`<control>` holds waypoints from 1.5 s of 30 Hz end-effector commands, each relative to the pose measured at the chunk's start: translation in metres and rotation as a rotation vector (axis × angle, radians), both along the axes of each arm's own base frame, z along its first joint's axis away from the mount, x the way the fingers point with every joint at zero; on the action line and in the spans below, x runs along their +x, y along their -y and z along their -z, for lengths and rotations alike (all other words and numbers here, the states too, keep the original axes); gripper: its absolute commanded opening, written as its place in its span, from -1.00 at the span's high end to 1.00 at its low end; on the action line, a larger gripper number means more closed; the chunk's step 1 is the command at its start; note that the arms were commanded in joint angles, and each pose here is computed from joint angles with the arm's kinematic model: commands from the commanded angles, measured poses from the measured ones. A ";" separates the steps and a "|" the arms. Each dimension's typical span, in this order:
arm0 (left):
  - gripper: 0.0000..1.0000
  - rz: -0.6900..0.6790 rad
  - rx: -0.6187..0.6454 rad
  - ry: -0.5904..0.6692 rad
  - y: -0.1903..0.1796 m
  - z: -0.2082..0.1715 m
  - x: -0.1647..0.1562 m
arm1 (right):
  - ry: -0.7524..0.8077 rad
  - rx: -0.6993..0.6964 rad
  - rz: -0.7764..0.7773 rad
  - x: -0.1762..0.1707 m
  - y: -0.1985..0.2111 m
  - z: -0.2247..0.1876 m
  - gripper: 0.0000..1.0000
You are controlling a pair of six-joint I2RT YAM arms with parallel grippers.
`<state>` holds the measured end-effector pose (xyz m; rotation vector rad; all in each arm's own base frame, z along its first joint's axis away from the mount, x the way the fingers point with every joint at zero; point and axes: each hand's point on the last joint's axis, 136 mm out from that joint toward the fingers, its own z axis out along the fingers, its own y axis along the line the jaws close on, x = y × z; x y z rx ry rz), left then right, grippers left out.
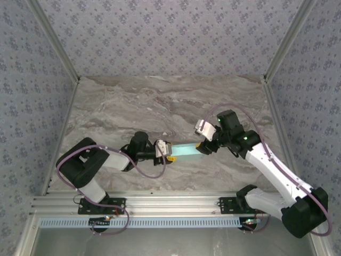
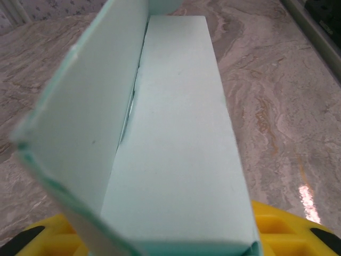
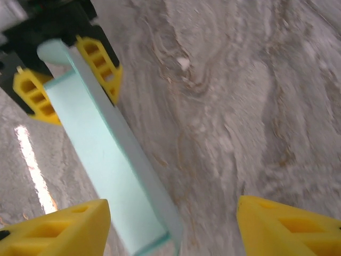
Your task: Fold the paper box
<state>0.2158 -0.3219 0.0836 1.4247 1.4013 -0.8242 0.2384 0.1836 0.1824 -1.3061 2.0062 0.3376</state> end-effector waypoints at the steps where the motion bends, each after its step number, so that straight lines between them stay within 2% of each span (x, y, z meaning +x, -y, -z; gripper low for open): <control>1: 0.15 -0.037 -0.018 -0.033 -0.004 -0.002 0.013 | -0.118 -0.026 0.112 -0.006 0.018 0.015 -0.27; 6: 0.12 -0.038 -0.030 -0.042 -0.004 -0.005 0.017 | -0.202 -0.033 0.143 -0.009 0.019 0.032 -0.07; 13: 0.11 -0.024 -0.034 -0.062 -0.002 -0.003 0.016 | -0.164 -0.023 0.217 0.013 0.018 0.042 0.07; 17: 0.10 -0.019 -0.035 -0.070 0.000 -0.004 0.017 | -0.171 -0.022 0.227 0.019 0.016 0.038 0.38; 20: 0.09 -0.020 -0.034 -0.069 0.000 -0.005 0.019 | -0.183 0.001 0.232 0.020 0.012 0.038 0.48; 25: 0.09 -0.023 -0.027 -0.068 0.003 -0.007 0.023 | -0.252 0.021 0.326 0.025 0.012 0.038 0.52; 28: 0.09 -0.034 -0.018 -0.071 0.004 -0.006 0.027 | -0.262 0.027 0.359 0.026 0.007 0.035 0.66; 33: 0.07 -0.047 -0.012 -0.072 0.004 -0.004 0.031 | -0.256 0.036 0.398 0.022 -0.003 0.033 0.75; 41: 0.06 -0.057 -0.005 -0.094 0.004 -0.002 0.038 | -0.384 0.004 0.617 0.023 0.006 0.047 0.78; 45: 0.06 -0.037 0.018 -0.100 0.005 0.000 0.036 | -0.429 -0.055 0.735 0.029 0.017 0.045 0.80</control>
